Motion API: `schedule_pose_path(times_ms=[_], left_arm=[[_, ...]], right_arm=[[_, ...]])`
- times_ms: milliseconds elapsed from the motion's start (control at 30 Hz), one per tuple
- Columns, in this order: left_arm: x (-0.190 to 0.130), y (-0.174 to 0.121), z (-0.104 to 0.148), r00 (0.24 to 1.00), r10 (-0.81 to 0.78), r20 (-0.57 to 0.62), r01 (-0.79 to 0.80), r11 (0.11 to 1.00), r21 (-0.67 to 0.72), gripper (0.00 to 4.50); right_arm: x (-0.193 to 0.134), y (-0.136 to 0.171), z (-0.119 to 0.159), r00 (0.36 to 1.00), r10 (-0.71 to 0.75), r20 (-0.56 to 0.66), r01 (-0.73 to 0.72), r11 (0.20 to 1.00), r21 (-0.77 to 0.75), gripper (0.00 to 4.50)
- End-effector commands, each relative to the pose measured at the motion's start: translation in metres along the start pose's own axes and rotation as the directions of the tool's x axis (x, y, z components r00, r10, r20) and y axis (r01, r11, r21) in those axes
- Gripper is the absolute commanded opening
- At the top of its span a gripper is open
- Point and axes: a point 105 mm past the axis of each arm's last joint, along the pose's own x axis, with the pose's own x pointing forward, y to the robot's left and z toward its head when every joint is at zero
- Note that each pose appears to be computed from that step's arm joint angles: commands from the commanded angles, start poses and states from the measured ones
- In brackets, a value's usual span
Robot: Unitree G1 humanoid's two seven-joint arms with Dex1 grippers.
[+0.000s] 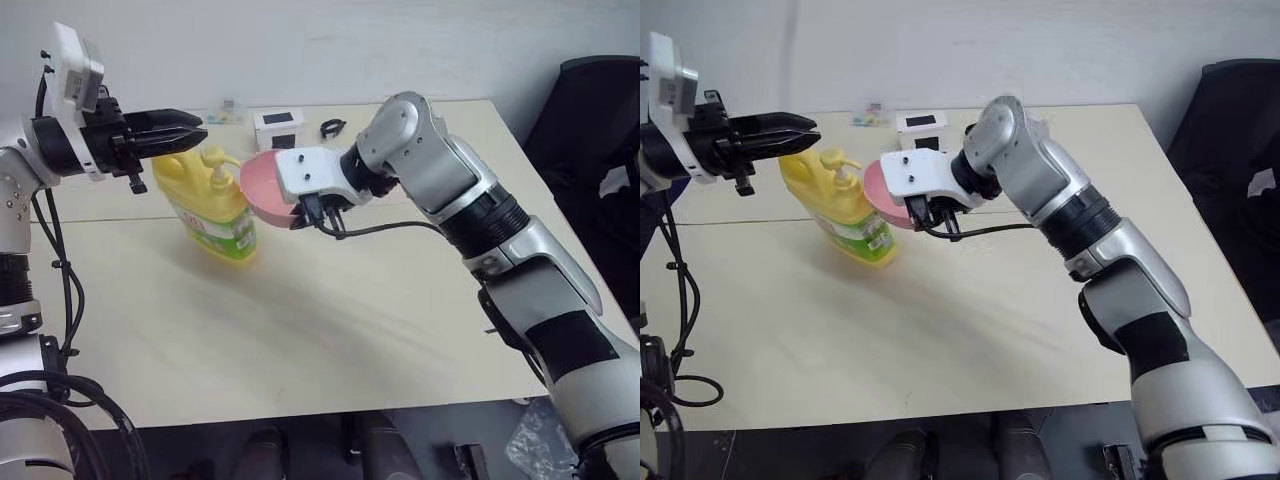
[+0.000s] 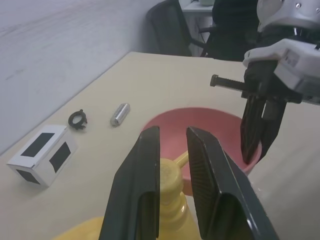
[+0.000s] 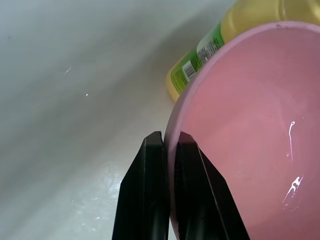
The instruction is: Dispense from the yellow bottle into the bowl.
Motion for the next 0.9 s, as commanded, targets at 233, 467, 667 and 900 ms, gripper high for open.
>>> schedule_pose_path(times_ms=[233, 467, 667, 900], left_arm=[[0.003, 0.0, 0.001, 1.0, 0.003, -0.011, -0.002, 0.998, 0.067, 0.89], [0.006, 0.002, -0.011, 0.998, 0.027, -0.063, -0.02, 0.995, 0.102, 0.89], [0.01, 0.005, -0.012, 0.998, 0.046, -0.052, -0.04, 0.993, 0.109, 0.89], [0.012, 0.008, -0.005, 0.998, 0.061, -0.019, -0.058, 0.992, 0.112, 0.89]], right_arm=[[-0.02, -0.01, 0.026, 0.999, -0.03, 0.037, 0.034, 0.995, -0.092, 0.0], [-0.019, -0.01, 0.024, 0.999, -0.028, 0.024, 0.03, 0.994, -0.105, 0.0], [-0.019, -0.01, 0.02, 1.0, -0.027, 0.005, 0.027, 0.992, -0.121, 0.0], [-0.017, -0.009, 0.007, 0.999, -0.025, -0.034, 0.02, 0.991, -0.129, 0.0]])
